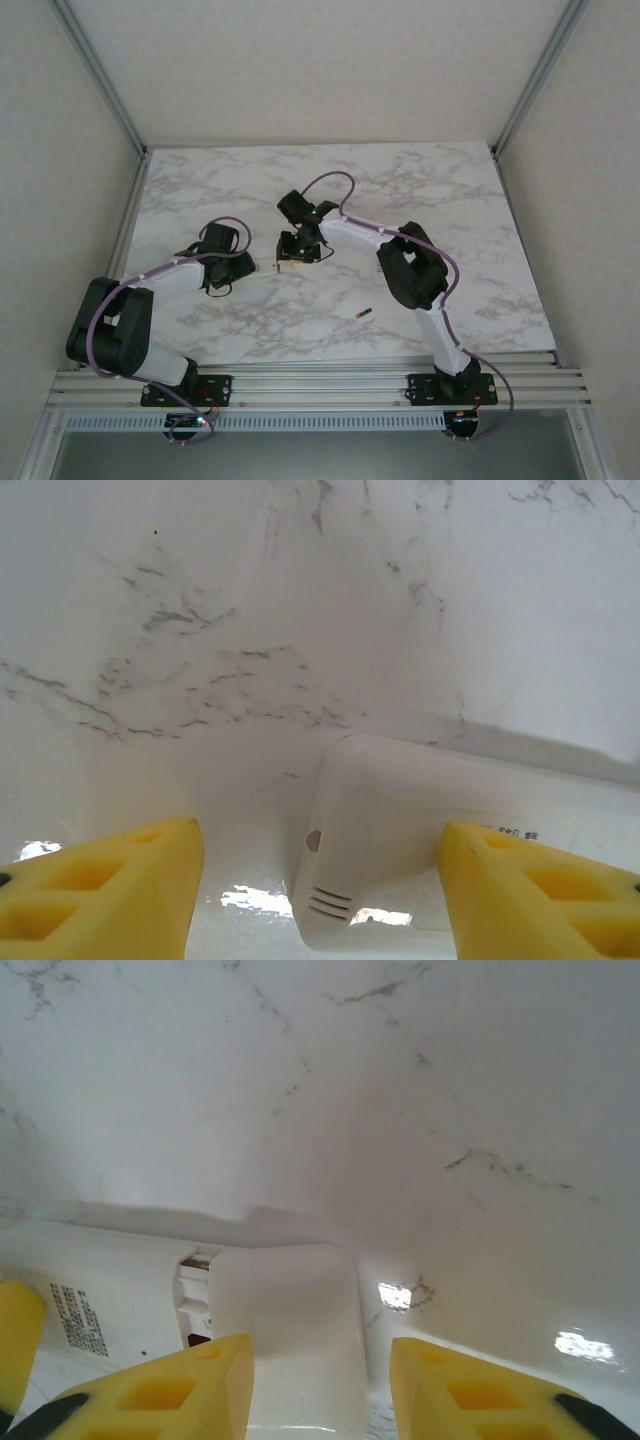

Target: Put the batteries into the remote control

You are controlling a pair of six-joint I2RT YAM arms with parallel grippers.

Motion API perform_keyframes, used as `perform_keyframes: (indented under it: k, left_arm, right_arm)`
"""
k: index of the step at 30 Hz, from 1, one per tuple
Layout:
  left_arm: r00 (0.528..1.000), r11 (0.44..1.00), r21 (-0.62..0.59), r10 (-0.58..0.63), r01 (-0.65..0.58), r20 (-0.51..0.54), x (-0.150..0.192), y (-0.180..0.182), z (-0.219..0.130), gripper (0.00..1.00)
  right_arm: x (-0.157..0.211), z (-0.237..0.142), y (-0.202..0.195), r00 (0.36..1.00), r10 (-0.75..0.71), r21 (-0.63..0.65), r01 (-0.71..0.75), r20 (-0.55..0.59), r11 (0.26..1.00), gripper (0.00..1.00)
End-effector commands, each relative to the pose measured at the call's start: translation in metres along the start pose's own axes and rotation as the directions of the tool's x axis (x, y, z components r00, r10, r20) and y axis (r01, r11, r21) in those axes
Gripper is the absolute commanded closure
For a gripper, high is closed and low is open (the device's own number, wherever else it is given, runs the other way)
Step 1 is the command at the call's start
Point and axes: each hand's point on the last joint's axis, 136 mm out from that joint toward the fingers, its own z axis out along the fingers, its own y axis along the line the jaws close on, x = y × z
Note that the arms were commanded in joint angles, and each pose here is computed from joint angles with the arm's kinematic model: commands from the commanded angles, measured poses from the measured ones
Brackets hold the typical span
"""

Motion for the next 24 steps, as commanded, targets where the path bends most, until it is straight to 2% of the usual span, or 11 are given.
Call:
perform_keyframes:
  k: [1, 15, 24]
  left_arm:
    - [1.0, 1.0, 0.001, 0.001, -0.001, -0.02, 0.007, -0.001, 0.001, 0.37]
    - [0.99, 0.988, 0.09, -0.121, 0.128, -0.072, 0.026, -0.01, 0.008, 0.5]
    - [0.99, 0.988, 0.097, -0.113, 0.121, -0.083, 0.031, -0.01, 0.009, 0.52]
  right_arm:
    - [0.017, 0.008, 0.0, 0.999, -0.006, -0.018, 0.005, -0.047, 1.0, 0.6]
    - [0.06, 0.017, -0.002, 0.995, 0.02, 0.022, -0.018, -0.099, 1.0, 0.62]
    - [0.069, 0.029, -0.023, 0.996, -0.043, 0.068, 0.048, -0.074, 0.997, 0.67]
